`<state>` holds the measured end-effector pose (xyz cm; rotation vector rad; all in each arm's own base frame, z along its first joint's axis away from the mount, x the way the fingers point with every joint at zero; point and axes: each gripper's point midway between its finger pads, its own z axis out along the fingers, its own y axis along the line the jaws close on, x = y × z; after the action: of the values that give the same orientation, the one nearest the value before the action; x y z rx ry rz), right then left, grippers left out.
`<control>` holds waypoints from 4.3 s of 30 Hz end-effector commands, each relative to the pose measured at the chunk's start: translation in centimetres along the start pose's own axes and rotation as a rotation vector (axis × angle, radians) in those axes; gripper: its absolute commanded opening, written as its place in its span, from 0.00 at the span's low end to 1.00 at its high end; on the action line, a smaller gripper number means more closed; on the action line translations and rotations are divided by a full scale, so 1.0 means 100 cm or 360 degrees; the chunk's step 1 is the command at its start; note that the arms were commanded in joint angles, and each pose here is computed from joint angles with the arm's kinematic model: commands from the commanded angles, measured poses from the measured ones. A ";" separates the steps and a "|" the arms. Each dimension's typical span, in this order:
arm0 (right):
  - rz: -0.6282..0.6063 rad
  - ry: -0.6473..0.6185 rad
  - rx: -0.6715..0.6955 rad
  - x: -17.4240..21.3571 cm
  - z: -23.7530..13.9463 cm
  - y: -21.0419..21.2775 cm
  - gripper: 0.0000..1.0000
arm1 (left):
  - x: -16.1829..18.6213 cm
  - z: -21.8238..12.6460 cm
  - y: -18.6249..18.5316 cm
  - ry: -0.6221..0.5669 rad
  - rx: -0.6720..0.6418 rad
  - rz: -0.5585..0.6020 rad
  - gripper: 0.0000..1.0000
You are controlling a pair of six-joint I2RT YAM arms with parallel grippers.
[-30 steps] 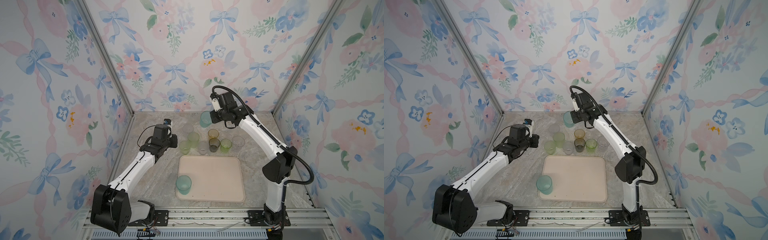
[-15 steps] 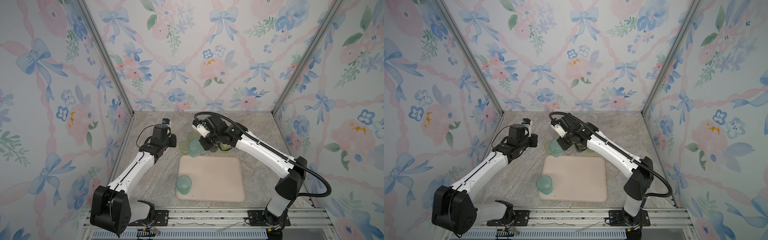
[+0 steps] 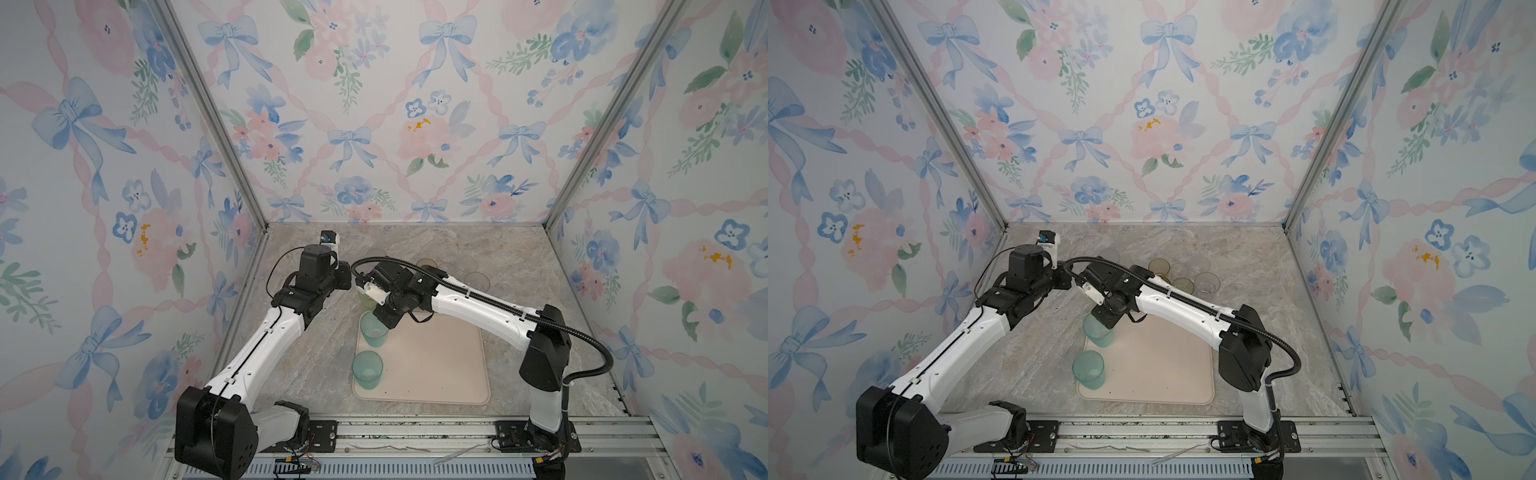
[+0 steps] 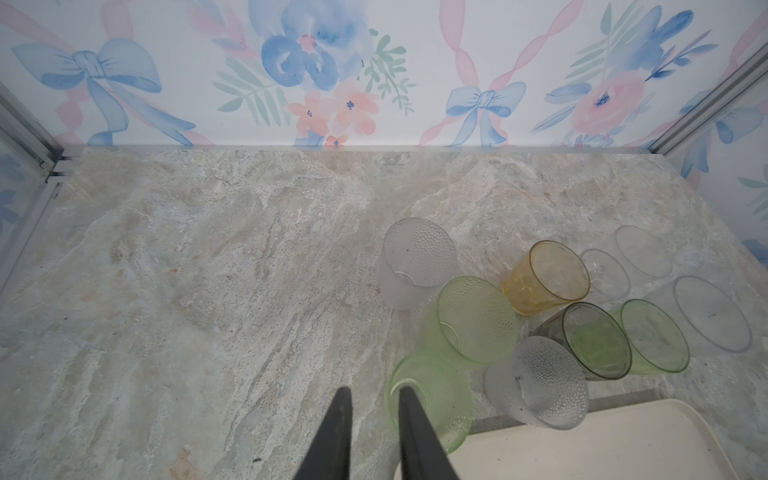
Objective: Place the glasses into the tray
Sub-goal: 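Carry the teal cup with the right gripper over the tray, then lower the teal cup beside the first one and open the right gripper, then withdraw the right gripper back toward the cup cluster, then lower the right gripper onto a clear glass and grip its rim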
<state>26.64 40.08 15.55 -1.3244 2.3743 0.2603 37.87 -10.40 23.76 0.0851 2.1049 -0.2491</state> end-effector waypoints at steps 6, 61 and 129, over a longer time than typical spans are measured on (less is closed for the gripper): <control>0.0001 0.0001 -0.0020 -0.009 0.004 0.010 0.00 | -0.009 -0.009 0.001 -0.0051 0.0002 0.0005 0.23; 0.0067 0.0096 -0.0083 0.005 0.028 0.018 0.17 | -0.002 -0.011 0.003 -0.0023 -0.0003 0.0025 0.25; 0.1488 0.0152 0.0653 0.217 -0.043 -0.302 0.23 | 0.026 0.048 -0.001 0.0144 -0.0073 0.0063 0.24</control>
<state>41.26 5.72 12.41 0.0022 2.7199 -0.0683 39.85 -11.32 18.26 0.1000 2.2171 -0.1734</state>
